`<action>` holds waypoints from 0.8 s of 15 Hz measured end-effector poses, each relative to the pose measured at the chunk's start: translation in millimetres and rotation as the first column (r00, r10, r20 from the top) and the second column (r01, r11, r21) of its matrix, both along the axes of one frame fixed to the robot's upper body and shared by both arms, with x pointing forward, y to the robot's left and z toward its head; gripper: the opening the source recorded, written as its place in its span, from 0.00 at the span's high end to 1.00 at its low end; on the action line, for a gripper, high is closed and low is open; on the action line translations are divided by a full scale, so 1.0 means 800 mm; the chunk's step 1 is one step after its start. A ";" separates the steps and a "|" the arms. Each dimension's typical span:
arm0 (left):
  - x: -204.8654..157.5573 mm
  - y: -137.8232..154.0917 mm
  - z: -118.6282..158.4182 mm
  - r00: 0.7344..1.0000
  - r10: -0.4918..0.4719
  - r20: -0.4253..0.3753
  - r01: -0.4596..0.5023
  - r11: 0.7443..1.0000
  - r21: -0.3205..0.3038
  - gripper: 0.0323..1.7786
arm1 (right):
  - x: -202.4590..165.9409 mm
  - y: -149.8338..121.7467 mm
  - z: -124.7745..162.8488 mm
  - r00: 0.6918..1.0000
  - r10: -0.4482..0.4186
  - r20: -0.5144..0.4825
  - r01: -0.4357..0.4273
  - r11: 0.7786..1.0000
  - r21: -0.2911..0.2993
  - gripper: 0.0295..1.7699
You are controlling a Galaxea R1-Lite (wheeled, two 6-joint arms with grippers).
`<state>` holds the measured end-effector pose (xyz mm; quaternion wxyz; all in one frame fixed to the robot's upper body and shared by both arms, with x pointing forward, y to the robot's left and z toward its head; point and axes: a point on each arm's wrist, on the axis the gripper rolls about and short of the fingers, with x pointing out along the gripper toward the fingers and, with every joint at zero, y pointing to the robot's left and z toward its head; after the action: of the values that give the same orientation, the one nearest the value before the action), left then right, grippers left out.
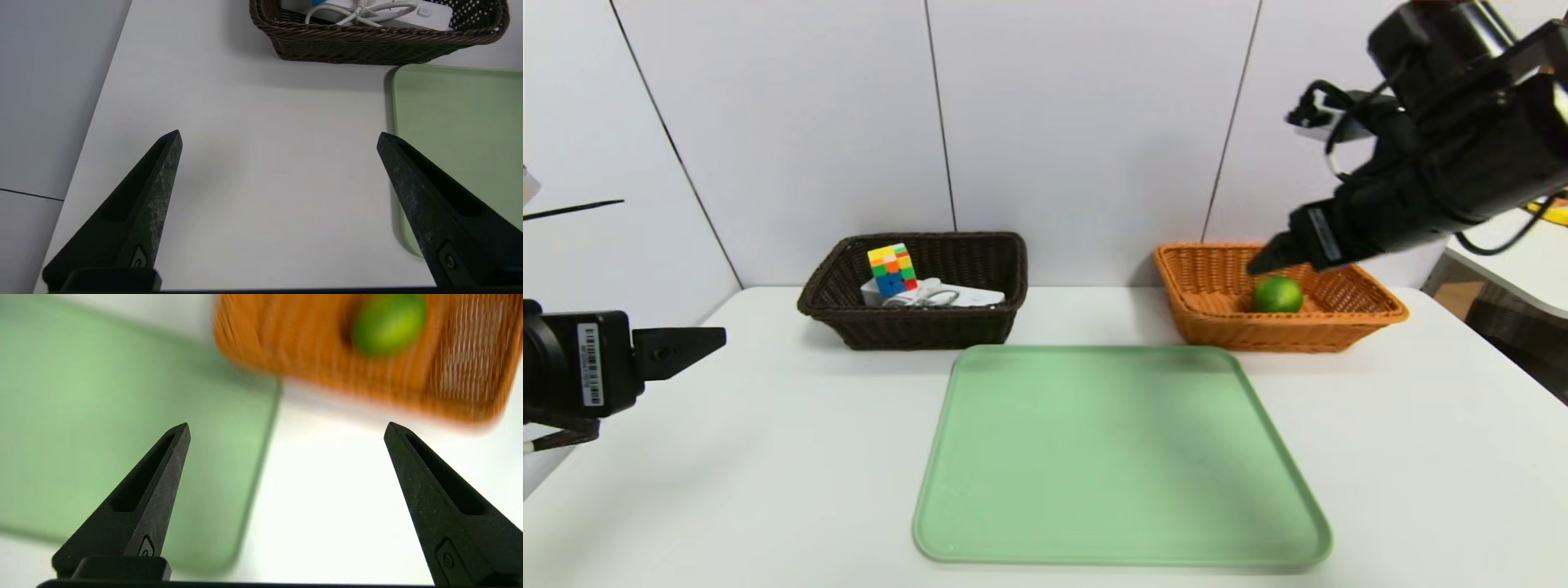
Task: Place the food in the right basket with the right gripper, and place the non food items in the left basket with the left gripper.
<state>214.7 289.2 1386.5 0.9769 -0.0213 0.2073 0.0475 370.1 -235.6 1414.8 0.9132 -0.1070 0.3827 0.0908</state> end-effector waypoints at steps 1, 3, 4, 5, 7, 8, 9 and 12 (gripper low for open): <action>0.000 0.006 0.001 1.000 0.023 0.008 -0.023 1.000 0.021 0.05 | -0.021 -0.017 -0.001 0.998 -0.039 -0.056 0.039 0.999 -0.007 0.07; -0.002 0.018 0.004 0.996 0.081 0.022 -0.082 0.996 0.038 0.05 | -0.057 -0.043 0.005 0.992 -0.104 -0.069 0.105 0.994 0.012 0.06; -0.004 0.023 0.006 0.993 0.111 0.034 -0.112 0.993 0.034 0.05 | -0.077 -0.057 0.011 0.989 -0.135 -0.053 0.137 0.990 0.025 0.06; -0.007 0.030 0.008 0.988 0.146 0.045 -0.148 0.989 0.030 0.05 | -0.096 -0.069 0.017 0.986 -0.167 -0.031 0.168 0.985 0.039 0.06; -0.017 0.043 0.010 0.973 0.221 0.070 -0.223 0.975 0.020 0.05 | -0.140 -0.092 0.028 0.974 -0.225 0.026 0.222 0.972 0.072 0.05; -0.026 0.050 0.011 0.962 0.257 0.088 -0.259 0.966 0.011 0.05 | -0.163 -0.100 0.028 0.967 -0.249 0.054 0.244 0.966 0.088 0.05; -0.037 0.054 0.010 0.954 0.281 0.104 -0.283 0.959 0.005 0.05 | -0.190 -0.108 0.022 0.959 -0.271 0.082 0.262 0.959 0.103 0.05; -0.078 0.063 -0.003 0.934 0.323 0.152 -0.324 0.946 -0.014 0.05 | -0.263 -0.123 -0.009 0.925 -0.328 0.194 0.302 0.941 0.154 0.04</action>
<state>152.0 339.4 1384.1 0.9688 -0.0532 0.1257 0.2069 159.4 -334.3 1407.8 0.9568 0.0023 0.2870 -0.0464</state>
